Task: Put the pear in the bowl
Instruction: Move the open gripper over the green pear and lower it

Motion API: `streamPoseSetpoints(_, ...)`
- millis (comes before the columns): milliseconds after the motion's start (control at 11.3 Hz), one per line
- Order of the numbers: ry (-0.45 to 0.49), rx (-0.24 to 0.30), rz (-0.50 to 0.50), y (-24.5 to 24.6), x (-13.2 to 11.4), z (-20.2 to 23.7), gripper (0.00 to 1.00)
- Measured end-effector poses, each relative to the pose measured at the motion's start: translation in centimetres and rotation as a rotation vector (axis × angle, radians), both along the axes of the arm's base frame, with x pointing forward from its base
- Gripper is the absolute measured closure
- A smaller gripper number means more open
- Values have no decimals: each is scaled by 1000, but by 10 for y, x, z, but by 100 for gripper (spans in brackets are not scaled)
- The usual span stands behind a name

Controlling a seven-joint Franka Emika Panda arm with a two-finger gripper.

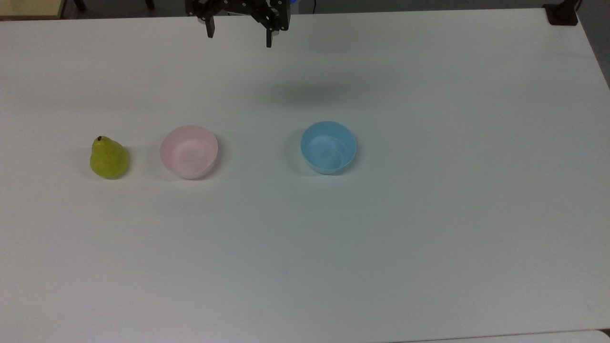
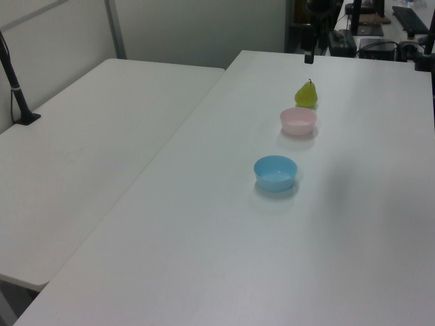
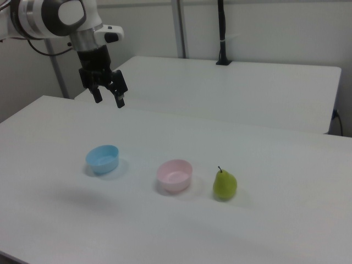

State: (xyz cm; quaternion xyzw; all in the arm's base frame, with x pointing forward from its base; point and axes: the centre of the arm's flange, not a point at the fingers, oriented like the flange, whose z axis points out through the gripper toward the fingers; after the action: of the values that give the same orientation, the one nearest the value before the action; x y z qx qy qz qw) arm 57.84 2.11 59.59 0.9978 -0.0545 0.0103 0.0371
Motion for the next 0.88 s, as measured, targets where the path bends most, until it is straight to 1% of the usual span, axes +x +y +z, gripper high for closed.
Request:
streamPoseSetpoints(353, 1, 0, 0, -4, 0, 0, 0)
streamPoseSetpoints(707, 7, -2, 62, -13, 0, 0, 0)
streamPoseSetpoints(883, 3, -3, 75, -30, 2, -1, 0)
